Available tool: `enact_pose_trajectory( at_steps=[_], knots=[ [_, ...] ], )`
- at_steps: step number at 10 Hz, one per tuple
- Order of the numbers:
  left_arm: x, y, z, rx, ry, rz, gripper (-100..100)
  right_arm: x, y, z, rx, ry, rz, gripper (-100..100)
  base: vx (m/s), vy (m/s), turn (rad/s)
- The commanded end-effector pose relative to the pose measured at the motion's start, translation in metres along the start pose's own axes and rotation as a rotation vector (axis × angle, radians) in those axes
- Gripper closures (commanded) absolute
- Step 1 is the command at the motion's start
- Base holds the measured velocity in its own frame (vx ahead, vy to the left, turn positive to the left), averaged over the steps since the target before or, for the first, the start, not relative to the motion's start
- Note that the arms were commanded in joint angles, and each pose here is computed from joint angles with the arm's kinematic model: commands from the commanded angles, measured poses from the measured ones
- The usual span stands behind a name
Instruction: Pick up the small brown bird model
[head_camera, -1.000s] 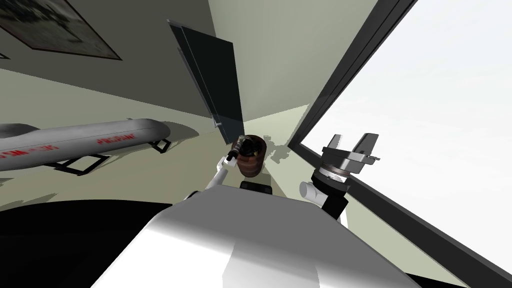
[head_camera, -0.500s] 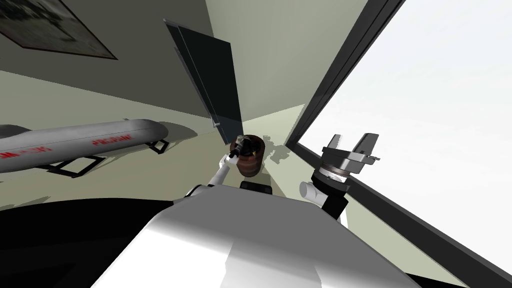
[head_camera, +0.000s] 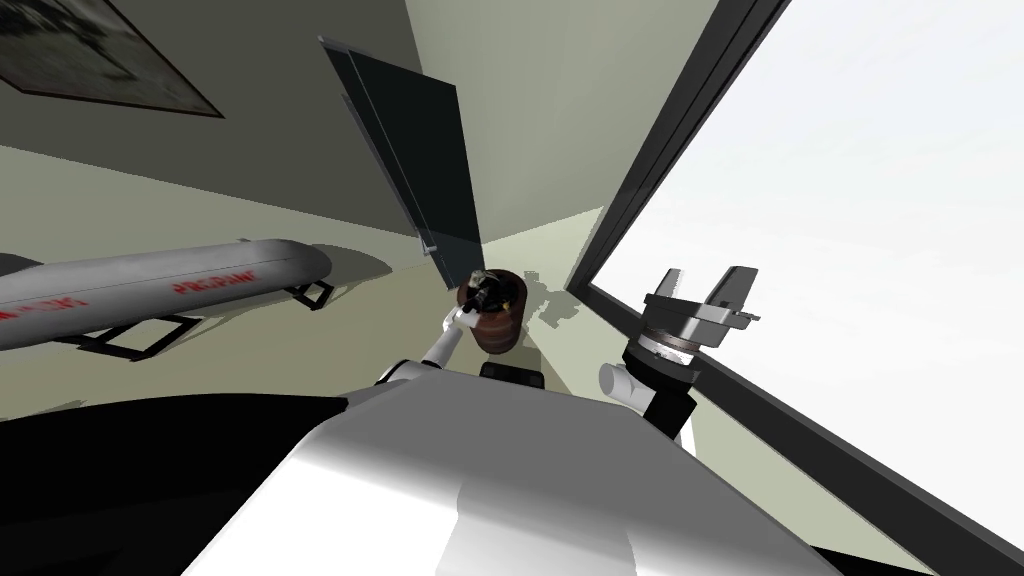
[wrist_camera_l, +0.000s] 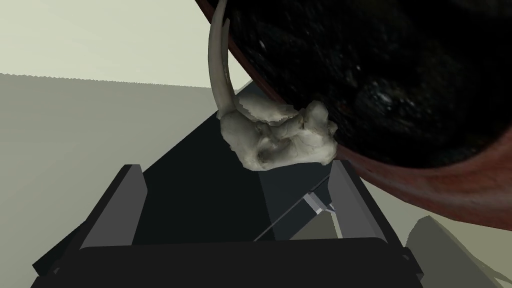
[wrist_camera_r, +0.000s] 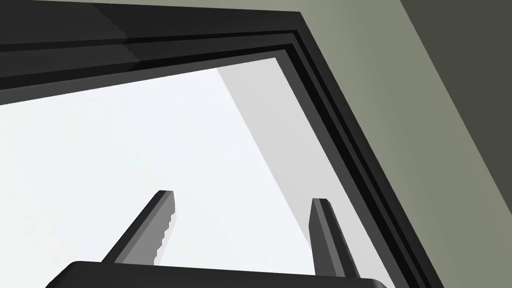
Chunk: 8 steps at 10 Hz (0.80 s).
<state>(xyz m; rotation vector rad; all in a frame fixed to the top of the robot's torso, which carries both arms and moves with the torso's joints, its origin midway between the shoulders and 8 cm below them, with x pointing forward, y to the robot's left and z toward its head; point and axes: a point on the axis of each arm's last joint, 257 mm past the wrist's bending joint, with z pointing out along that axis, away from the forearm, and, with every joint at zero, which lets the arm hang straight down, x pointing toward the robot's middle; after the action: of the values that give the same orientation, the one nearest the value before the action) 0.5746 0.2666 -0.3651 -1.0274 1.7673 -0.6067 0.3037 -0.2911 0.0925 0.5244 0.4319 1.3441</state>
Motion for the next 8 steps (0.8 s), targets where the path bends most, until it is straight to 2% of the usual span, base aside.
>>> enact_pose_trajectory(
  at_steps=[1,2,4,5,6,7,8],
  knots=[
    [0.006,0.008,0.007,-0.052,0.023,-0.004,-100,0.0,0.0,0.0,0.0,0.0,0.0,0,0.001,-0.026,-0.044],
    [0.008,0.013,0.007,-0.062,0.027,-0.003,-100,0.0,0.0,0.0,0.0,0.0,0.0,0,0.0,-0.025,-0.025],
    [0.014,0.022,0.017,-0.133,0.057,-0.012,-100,0.0,0.0,0.0,0.0,0.0,0.0,0,-0.004,-0.037,-0.052],
    [0.019,0.034,0.016,-0.16,0.065,-0.011,-100,0.0,0.0,0.0,0.0,0.0,0.0,0,0.003,-0.034,-0.028],
    [0.019,0.034,0.016,-0.16,0.065,-0.011,-100,0.0,0.0,0.0,0.0,0.0,0.0,0,0.004,-0.014,0.0],
    [0.022,0.041,0.02,-0.2,0.08,-0.016,-100,0.0,0.0,0.0,0.0,0.0,0.0,0,0.006,-0.017,-0.05],
    [0.023,0.044,0.019,-0.207,0.082,-0.016,-100,0.0,0.0,0.0,0.0,0.0,0.0,0,0.007,-0.017,-0.028]
  ],
)
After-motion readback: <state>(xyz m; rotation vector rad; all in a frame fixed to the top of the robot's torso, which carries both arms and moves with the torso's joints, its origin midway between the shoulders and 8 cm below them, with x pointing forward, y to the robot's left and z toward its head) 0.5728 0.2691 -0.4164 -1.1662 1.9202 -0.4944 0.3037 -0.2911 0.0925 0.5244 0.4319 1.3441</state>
